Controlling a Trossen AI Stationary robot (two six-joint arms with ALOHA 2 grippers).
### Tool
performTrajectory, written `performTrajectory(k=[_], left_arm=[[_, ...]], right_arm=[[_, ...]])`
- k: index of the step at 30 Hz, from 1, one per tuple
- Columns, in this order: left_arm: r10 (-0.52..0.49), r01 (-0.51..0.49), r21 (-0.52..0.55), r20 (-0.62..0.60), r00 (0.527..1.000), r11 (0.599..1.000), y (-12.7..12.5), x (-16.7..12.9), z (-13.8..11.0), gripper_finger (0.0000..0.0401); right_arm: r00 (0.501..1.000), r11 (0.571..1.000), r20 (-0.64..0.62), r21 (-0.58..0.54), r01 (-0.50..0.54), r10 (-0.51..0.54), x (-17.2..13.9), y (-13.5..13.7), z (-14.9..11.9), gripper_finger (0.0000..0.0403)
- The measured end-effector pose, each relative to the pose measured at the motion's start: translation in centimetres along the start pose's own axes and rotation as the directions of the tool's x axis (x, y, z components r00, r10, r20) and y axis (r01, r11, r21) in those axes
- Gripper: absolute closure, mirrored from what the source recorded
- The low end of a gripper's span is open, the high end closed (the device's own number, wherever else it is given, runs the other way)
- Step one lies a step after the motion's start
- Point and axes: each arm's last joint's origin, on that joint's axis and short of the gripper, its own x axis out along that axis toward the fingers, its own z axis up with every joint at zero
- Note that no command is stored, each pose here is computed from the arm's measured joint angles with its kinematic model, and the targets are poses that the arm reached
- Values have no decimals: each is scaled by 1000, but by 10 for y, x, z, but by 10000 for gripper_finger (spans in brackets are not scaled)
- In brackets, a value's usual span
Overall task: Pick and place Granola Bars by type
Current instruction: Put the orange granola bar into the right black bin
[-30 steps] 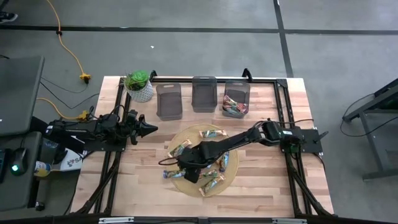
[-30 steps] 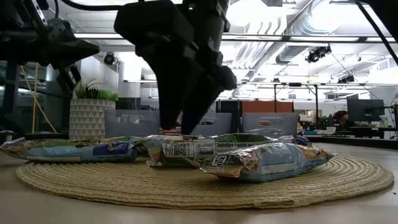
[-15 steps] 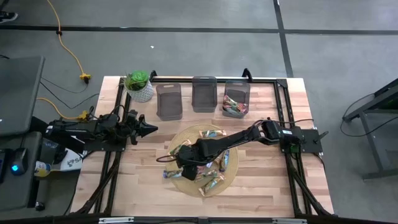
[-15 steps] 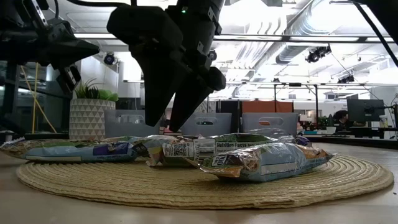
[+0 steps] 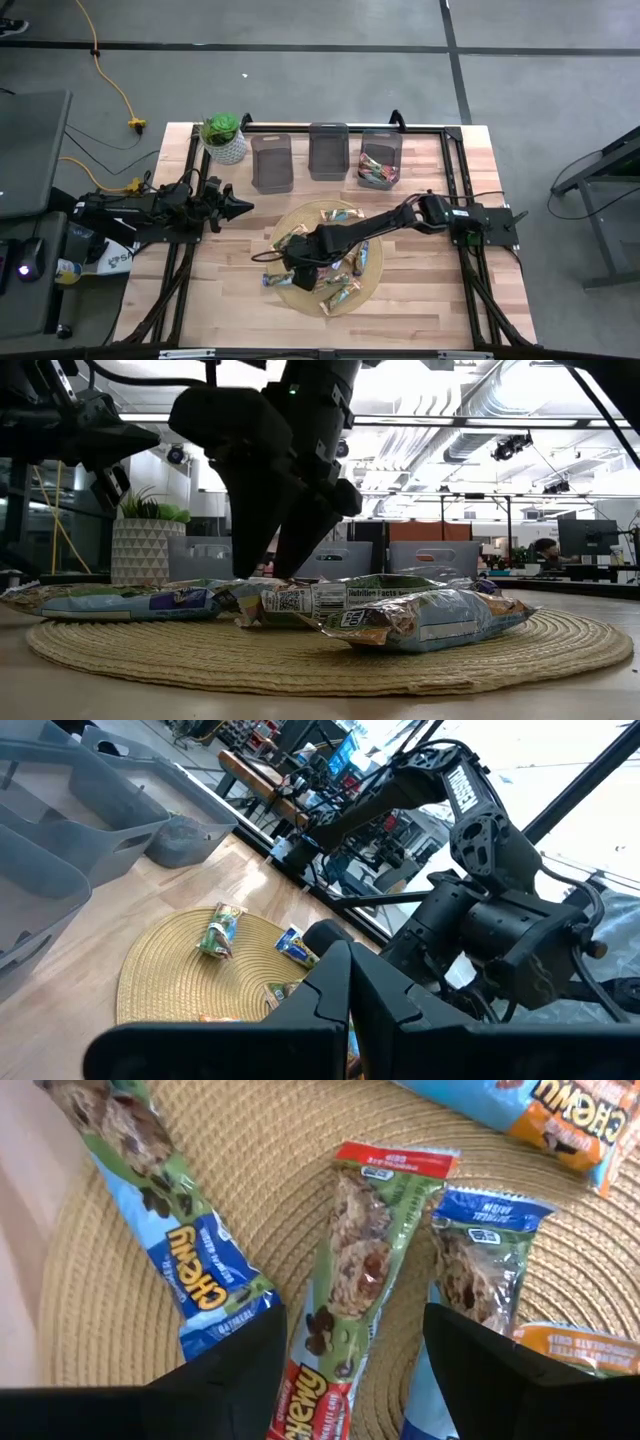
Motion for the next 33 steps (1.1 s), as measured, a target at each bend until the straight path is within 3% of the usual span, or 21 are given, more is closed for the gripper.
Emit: performTrajectory(k=[25,33], left_arm=[[0,0,0,0,1000,1000,0,0,0,400],[0,0,0,0,1000,1000,0,0,0,400]], right_arm=[[1000,1000,7,-1,24,-24,14,5,-5,181],[1000,998,-12,60,29,-29,25,0,-11,183]])
